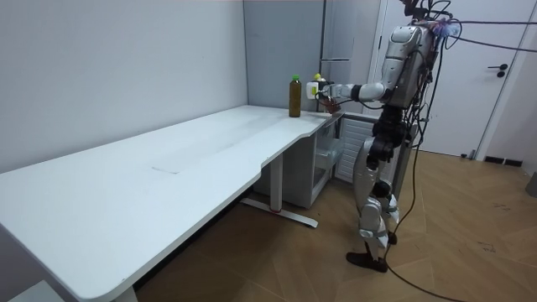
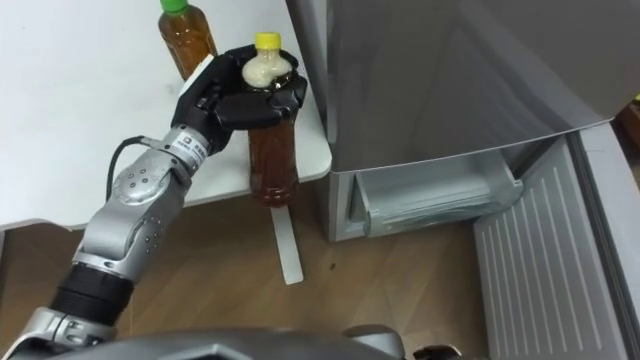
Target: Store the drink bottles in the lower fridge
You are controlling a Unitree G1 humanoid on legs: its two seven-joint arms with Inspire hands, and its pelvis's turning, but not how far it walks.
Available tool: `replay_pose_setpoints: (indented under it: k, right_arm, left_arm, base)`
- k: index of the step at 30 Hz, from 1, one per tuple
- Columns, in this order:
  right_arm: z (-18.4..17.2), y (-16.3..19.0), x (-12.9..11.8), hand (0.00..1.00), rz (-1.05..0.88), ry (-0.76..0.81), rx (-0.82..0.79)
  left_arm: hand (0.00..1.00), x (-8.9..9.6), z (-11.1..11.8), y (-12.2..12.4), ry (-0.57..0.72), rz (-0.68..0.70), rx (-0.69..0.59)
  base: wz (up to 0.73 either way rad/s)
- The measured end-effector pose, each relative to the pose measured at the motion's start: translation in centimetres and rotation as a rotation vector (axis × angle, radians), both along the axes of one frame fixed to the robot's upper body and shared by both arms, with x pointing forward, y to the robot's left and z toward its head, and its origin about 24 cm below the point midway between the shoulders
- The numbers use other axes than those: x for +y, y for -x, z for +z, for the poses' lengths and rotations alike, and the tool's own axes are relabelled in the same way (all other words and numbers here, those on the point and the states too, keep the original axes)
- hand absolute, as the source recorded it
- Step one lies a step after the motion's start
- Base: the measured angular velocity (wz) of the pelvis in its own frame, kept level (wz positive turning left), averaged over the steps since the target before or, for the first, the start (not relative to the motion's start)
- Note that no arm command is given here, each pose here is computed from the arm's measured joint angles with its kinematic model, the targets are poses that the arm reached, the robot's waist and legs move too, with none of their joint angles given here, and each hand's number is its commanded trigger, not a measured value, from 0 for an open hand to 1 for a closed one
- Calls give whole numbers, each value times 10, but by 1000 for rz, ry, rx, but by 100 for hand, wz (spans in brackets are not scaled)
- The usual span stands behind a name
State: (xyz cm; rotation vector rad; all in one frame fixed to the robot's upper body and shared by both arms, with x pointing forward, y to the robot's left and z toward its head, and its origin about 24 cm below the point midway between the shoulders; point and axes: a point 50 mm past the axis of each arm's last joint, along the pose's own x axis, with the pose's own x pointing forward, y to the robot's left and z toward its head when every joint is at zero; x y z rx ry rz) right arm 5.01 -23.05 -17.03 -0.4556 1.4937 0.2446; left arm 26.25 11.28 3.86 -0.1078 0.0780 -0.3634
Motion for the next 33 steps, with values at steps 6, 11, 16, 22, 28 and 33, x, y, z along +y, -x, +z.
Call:
replay_pose_setpoints:
  k: [6,11,16,22,28,33]
  right_arm:
    - [6,-22,-7,0,43,46,-101]
    - [11,-38,-5,0,73,64,-193]
    - [24,-77,14,0,95,-12,-384]
    - [40,-107,62,0,59,-228,-589]
    - [63,-124,77,0,126,-360,-693]
    - [82,-137,84,0,200,-450,-754]
  left_arm:
    - [100,-4,23,1,62,-23,-86]
    - [100,-8,26,2,81,-43,-96]
    - [100,-8,32,4,93,-43,-119]
    - [100,-5,36,17,127,-39,-135]
    - [100,12,24,36,106,6,-110]
    - [100,14,15,45,105,-22,-71]
  base:
    - [5]
    - [2]
    - [7]
    - [16]
    - [11]
    - [4]
